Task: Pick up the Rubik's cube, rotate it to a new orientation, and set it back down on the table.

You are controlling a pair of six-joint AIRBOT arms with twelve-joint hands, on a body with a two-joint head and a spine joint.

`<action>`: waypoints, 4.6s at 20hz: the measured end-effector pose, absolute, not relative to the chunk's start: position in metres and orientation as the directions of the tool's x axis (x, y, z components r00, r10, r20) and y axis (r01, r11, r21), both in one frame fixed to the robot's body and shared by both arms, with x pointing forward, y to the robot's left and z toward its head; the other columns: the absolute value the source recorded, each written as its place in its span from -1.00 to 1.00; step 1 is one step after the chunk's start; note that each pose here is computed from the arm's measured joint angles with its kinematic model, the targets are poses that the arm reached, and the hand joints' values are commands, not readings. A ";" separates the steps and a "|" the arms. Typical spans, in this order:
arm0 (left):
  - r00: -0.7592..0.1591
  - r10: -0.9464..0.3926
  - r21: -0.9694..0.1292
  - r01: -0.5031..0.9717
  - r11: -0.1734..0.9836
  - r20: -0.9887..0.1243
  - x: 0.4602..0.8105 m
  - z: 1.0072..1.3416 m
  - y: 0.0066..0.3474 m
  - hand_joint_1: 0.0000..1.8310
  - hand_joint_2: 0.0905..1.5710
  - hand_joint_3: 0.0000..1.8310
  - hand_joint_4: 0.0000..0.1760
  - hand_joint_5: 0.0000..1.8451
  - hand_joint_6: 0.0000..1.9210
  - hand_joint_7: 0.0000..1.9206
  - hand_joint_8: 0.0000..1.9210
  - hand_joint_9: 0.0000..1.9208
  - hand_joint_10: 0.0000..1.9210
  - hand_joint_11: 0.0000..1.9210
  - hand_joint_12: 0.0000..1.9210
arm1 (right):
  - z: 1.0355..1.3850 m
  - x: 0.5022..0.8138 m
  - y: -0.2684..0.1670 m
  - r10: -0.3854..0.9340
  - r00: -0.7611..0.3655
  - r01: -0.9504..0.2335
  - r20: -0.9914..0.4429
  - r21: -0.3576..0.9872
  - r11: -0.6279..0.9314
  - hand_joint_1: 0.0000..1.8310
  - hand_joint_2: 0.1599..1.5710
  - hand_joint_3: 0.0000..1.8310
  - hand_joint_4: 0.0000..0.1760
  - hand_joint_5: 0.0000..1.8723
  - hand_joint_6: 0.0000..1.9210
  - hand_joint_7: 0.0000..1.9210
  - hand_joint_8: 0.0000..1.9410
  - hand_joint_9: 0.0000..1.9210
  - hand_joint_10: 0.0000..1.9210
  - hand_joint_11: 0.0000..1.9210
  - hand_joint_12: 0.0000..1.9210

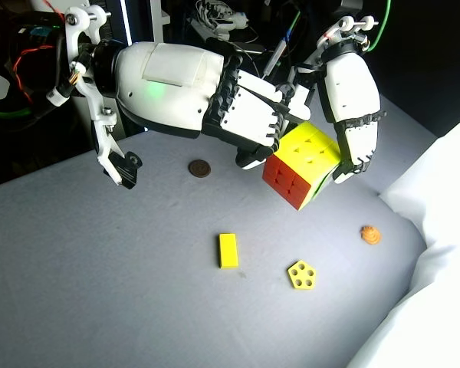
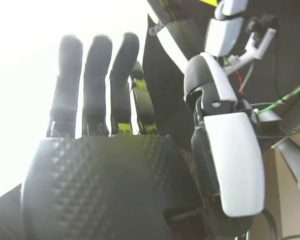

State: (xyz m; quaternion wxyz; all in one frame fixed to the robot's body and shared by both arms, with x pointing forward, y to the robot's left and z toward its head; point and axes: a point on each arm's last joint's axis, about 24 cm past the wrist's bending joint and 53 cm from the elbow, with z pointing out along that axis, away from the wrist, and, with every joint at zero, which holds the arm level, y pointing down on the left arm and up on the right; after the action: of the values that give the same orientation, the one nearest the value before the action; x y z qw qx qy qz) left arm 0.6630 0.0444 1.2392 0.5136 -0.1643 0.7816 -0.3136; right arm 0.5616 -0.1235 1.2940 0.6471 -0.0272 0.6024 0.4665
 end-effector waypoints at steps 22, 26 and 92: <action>-0.426 -0.621 -0.696 0.031 0.717 -0.659 0.663 1.246 0.046 0.22 0.54 -1.00 -1.00 -0.91 0.87 -0.88 0.93 -0.80 0.97 -0.73 1.00 | 1.255 0.552 -0.096 0.515 -0.177 -0.615 -0.838 0.503 0.607 -0.38 0.63 -1.00 -1.00 -0.70 -0.99 -0.54 0.50 -0.60 0.83 -0.70 1.00; -0.427 -0.627 -0.702 0.025 0.712 -0.651 0.663 1.245 0.046 0.19 0.61 -1.00 -1.00 -0.83 0.88 -0.91 0.97 -0.83 1.00 -0.75 1.00 | 1.245 0.555 -0.089 0.504 -0.186 -0.612 -0.844 0.501 0.613 -0.40 0.64 -1.00 -1.00 -0.70 -0.99 -0.55 0.52 -0.61 0.85 -0.72 1.00; -0.395 -0.663 -0.715 -0.021 0.699 -0.636 0.670 1.252 0.058 0.03 0.80 -1.00 -1.00 -0.51 0.85 -0.89 0.97 -0.81 1.00 -0.72 1.00 | 1.183 0.567 -0.063 0.423 -0.264 -0.574 -0.867 0.494 0.653 -0.37 0.63 -1.00 -1.00 -0.71 -1.00 -0.54 0.52 -0.60 0.86 -0.70 1.00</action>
State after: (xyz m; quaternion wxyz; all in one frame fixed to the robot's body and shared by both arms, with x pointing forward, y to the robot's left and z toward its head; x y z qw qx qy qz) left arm 0.6705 0.0582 1.2517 0.5035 -0.2213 0.7719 -0.3188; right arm 0.5670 -0.0627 1.1828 0.6041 -0.0555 0.6794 0.4127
